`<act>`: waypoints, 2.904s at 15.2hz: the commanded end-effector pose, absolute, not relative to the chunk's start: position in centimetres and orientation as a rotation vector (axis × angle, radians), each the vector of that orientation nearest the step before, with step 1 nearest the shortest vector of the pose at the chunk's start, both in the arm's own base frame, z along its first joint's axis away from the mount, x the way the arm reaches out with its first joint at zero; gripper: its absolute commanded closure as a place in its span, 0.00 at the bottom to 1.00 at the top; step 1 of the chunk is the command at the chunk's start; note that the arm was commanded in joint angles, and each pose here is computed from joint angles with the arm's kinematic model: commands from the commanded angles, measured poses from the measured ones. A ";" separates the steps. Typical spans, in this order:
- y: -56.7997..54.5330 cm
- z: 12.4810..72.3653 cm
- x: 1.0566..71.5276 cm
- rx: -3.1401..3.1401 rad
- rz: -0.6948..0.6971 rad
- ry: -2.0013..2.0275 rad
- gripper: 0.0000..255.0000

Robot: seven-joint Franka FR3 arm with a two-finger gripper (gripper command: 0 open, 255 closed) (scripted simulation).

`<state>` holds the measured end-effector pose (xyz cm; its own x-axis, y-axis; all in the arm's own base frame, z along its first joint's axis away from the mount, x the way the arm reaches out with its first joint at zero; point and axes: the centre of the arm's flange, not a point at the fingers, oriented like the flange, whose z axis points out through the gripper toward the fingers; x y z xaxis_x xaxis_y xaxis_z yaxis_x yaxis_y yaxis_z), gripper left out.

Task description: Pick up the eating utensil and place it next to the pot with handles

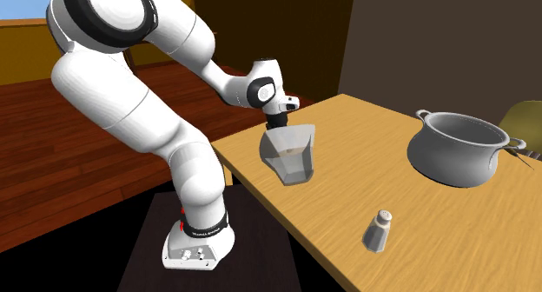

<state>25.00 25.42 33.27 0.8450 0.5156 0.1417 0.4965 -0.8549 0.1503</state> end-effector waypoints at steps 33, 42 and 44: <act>25.4 45.9 25.0 2.913 0.270 0.802 1.00; 25.4 50.7 25.0 2.913 0.270 0.802 1.00; 25.4 51.8 25.0 2.913 0.270 0.802 1.00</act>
